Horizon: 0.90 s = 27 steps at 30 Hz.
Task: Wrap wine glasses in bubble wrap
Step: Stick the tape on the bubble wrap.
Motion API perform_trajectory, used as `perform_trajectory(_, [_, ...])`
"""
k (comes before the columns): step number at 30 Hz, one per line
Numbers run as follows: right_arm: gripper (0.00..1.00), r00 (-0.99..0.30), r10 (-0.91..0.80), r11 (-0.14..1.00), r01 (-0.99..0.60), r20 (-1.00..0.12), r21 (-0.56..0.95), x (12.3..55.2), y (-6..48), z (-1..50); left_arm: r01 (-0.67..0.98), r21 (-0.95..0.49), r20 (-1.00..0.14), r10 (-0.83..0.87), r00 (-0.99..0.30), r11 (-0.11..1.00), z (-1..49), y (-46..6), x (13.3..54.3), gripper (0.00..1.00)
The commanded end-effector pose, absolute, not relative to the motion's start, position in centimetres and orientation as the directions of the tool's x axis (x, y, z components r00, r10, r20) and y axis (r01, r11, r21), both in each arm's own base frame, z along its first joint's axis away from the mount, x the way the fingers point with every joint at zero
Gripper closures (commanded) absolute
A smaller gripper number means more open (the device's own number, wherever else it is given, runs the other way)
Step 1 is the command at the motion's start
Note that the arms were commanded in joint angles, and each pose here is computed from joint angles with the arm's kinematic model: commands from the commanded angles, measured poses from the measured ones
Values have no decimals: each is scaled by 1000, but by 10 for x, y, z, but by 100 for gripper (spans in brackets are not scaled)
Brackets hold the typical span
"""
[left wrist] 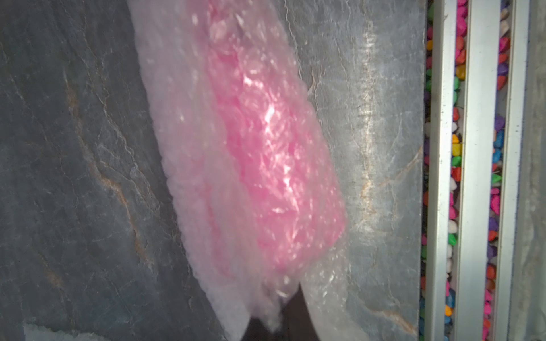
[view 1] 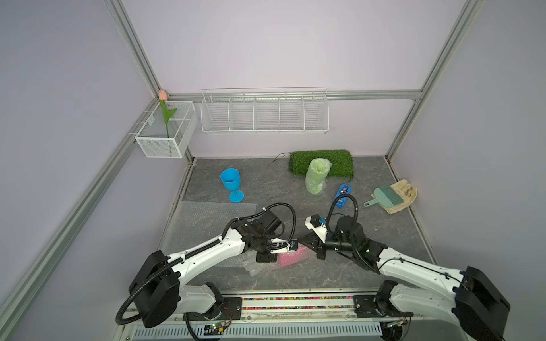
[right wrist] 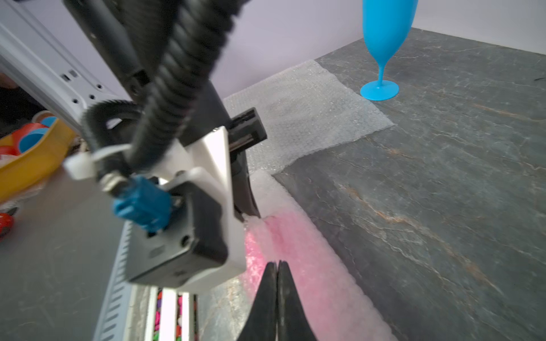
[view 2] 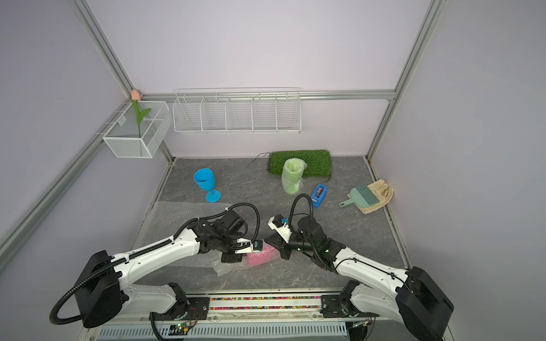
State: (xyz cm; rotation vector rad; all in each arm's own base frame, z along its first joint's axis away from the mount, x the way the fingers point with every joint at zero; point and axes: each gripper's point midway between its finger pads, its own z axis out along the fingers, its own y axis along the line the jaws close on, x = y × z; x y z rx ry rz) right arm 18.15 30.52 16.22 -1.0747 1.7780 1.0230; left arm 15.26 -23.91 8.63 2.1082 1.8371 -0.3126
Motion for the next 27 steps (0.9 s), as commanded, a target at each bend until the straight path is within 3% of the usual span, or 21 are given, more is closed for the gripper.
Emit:
perform_trajectory(1, [93,-217,-278,352,-929,-936,111,203,312,172,984,64,-369,912,178,-166,87,-241,144,100])
perform_trajectory(9, [93,-291,-371,405,-905,-882,129,222,317,149,983,70,-359,915,183,-169,84,-239,139,100])
perform_trajectory(19, [89,-496,-661,474,-858,-563,199,202,285,75,982,91,-349,918,188,-167,84,-238,138,100])
perform_trajectory(23, [81,-558,-692,528,-824,-458,204,197,276,73,982,99,-341,922,186,-162,83,-236,139,100])
perform_trajectory(27, [67,-585,-723,600,-796,-367,86,212,261,72,981,105,-343,920,188,-162,83,-237,138,100])
